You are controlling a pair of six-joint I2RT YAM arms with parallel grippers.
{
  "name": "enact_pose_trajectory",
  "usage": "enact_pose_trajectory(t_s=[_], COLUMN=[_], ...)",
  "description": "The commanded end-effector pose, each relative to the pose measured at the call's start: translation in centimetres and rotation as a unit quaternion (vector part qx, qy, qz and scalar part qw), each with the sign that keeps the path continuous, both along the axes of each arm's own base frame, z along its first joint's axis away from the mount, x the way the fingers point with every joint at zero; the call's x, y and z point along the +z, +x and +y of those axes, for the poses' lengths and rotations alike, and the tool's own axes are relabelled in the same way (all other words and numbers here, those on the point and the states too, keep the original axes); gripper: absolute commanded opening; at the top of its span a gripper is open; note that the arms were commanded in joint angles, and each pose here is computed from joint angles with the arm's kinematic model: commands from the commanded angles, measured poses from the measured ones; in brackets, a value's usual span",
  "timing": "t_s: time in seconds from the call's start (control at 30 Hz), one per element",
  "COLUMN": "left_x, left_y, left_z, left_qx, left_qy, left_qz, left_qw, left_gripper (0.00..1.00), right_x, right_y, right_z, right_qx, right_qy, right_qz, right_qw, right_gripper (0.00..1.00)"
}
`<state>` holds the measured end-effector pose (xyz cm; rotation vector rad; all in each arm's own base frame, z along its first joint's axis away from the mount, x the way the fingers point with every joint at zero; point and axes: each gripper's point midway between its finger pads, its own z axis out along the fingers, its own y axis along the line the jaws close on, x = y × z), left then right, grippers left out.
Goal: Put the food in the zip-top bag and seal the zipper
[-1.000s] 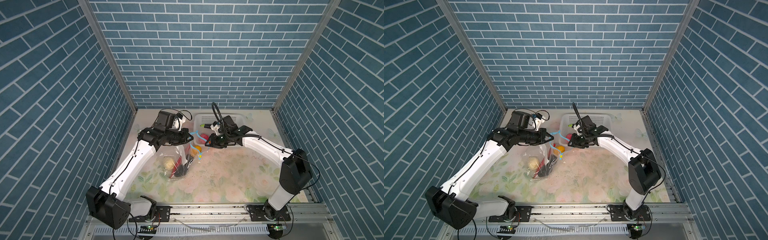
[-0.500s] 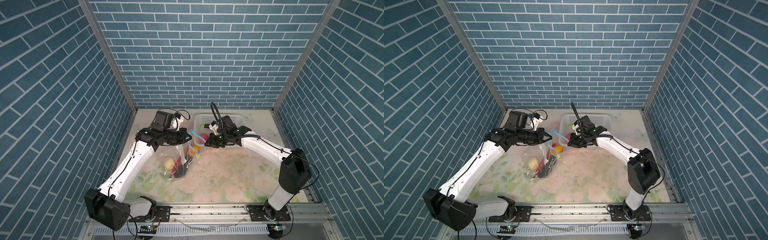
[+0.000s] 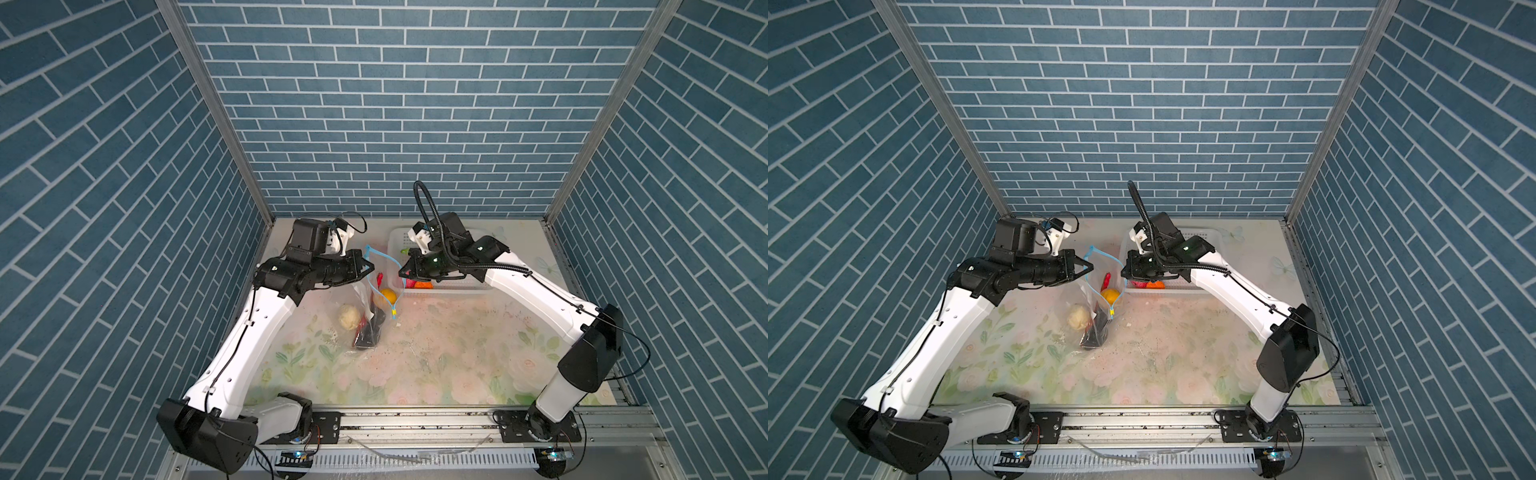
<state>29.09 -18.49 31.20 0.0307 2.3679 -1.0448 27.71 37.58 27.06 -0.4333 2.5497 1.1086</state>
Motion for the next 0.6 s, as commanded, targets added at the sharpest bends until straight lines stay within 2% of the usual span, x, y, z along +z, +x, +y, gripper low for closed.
enact_pose_trajectory(t_s=[0.0,0.57], left_x=[1.8,2.8], left_y=[-0.4,-1.1], left_z=[0.7,3.4], left_qx=[0.006,0.054], left_qy=[-0.007,-0.022], left_qz=[-0.021,-0.036], left_qw=[1.0,0.998], left_gripper=[0.0,0.0], right_x=[2.3,7.3], right_y=[-0.3,-1.8], right_z=[0.1,2.2], right_qx=[0.009,0.039], right_qy=[-0.004,-0.002], right_qz=[-0.025,-0.069], right_qw=[1.0,0.997], right_gripper=[0.04,0.03])
